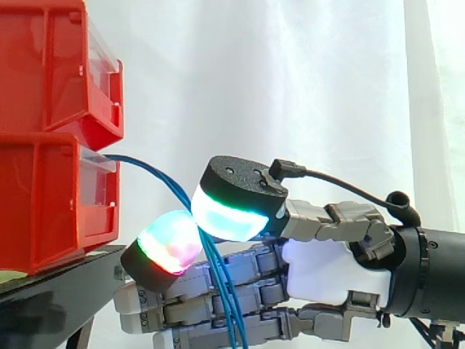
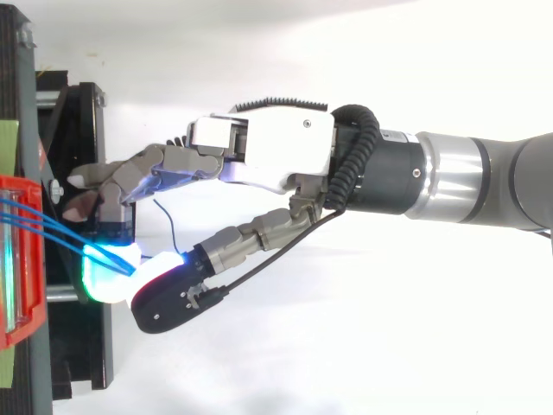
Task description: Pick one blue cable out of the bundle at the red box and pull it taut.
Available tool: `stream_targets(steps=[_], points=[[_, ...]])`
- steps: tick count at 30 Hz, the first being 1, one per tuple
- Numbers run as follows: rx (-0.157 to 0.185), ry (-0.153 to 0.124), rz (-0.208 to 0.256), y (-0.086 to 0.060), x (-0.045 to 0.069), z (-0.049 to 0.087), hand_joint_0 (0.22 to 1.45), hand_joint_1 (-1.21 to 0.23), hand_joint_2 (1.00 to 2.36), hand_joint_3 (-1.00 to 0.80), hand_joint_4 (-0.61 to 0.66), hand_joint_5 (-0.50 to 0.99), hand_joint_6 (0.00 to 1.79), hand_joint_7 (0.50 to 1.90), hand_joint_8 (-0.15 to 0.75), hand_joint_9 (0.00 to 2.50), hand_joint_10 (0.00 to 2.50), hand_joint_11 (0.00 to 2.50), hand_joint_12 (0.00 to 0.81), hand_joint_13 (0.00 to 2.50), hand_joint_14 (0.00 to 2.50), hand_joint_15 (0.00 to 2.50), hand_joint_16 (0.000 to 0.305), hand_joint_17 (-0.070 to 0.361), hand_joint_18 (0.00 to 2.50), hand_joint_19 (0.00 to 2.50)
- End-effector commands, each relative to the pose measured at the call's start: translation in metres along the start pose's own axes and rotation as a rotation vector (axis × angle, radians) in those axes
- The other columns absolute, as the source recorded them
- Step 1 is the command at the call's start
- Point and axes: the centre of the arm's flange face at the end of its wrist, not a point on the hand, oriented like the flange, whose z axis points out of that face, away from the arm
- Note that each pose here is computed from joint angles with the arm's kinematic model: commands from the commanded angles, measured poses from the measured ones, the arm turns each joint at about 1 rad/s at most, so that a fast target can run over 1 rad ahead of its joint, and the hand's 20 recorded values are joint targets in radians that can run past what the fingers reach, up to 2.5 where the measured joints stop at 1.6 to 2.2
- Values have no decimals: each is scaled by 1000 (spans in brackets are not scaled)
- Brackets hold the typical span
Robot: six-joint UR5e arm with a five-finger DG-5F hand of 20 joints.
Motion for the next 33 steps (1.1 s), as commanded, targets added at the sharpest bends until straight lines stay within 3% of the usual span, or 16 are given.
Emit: stream_targets(steps=[1, 7, 16, 24, 27, 33], points=[[3, 1, 1, 0, 0, 0, 647, -761, 1016, -264, 68, -218, 931, 871, 281, 425, 4, 184, 360, 213, 2, 91, 51, 114, 214, 30], [17, 2, -2, -1, 0, -2, 673, -771, 1014, -303, 66, -217, 927, 862, 277, 439, 4, 196, 360, 224, 3, 86, 50, 114, 234, 25], [85, 1, -10, 0, -6, -9, 678, -773, 1014, -318, 72, -216, 923, 871, 284, 476, 5, 247, 360, 228, 3, 84, 50, 113, 239, 23], [192, 3, -31, 32, -17, -23, 679, -764, 1013, -332, 72, -218, 916, 901, 305, 682, 14, 636, 362, 260, 4, 106, 50, 113, 245, 22], [221, 1, -37, 37, -21, -27, 680, -764, 1013, -335, 71, -218, 915, 899, 310, 733, 14, 735, 363, 275, 4, 116, 50, 112, 252, 27], [238, -1, -41, 46, -23, -30, 683, -761, 1012, -346, 69, -219, 914, 894, 314, 783, 13, 858, 366, 311, 5, 138, 50, 113, 274, 44]])
